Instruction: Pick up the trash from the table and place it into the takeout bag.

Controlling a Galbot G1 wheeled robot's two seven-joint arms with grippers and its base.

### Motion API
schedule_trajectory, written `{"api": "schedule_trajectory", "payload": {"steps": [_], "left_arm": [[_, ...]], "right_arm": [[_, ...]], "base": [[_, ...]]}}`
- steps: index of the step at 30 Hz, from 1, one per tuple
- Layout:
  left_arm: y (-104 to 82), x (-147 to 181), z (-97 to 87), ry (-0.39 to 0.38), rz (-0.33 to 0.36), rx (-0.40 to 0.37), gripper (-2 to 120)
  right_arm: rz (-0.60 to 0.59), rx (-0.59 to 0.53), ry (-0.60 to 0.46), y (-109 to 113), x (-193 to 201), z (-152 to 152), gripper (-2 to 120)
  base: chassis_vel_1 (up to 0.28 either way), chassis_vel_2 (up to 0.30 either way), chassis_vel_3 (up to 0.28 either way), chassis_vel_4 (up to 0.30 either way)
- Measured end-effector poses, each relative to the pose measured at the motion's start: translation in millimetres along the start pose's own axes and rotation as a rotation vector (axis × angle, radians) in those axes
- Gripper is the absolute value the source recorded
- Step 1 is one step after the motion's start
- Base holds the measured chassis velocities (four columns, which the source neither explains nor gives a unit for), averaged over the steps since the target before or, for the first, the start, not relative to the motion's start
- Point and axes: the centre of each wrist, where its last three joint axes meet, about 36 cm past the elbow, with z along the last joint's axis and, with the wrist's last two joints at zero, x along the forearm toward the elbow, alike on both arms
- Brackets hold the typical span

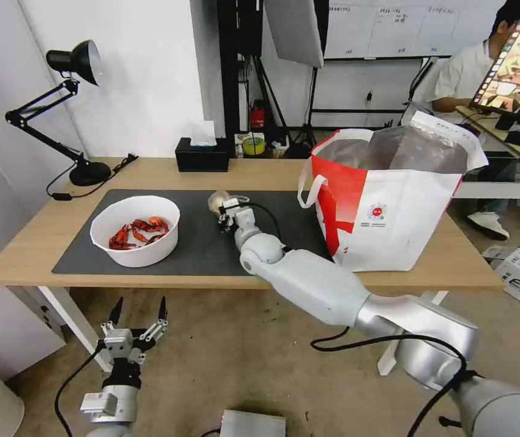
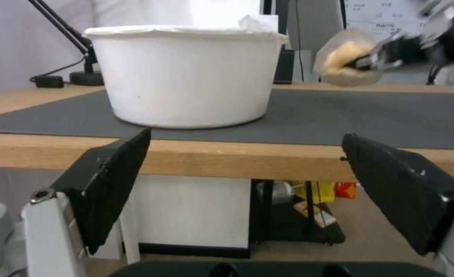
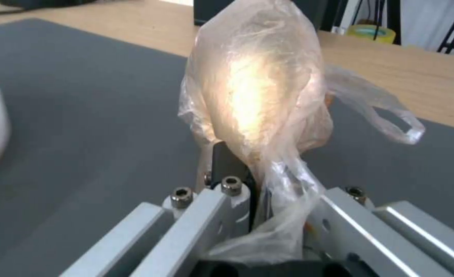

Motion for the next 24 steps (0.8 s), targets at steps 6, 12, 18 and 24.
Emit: {"api": "schedule_trajectory", "payload": {"steps": [6,12,18,24], "left_arm": [[3.5,0.8,-0.9,-0.001,-0.003,-0.008,100],[3.8,1.0,-1.2,-0.002,-0.004,-0.009,100],[4.0,1.3,-1.5,-0.002,-0.004,-0.01,100],[3.1,1.8,-0.7,0.001,-0.003,-0.009,100]], "right_arm": [[-0.033,-0.017,-0.053,-12.3,44.6,-16.1,3],[-0.062,-0.046,-0.079,-10.7,74.3,-27.9,3],[-0.1,-0.091,-0.129,-8.9,125.2,-55.2,3],[-0.089,-0.118,-0.182,-23.6,163.8,-73.4,3]], "base": [[0.0,0.0,0.0,0.0],[0.0,0.0,0.0,0.0],[0.0,0.0,0.0,0.0],[0.0,0.0,0.0,0.0]]}}
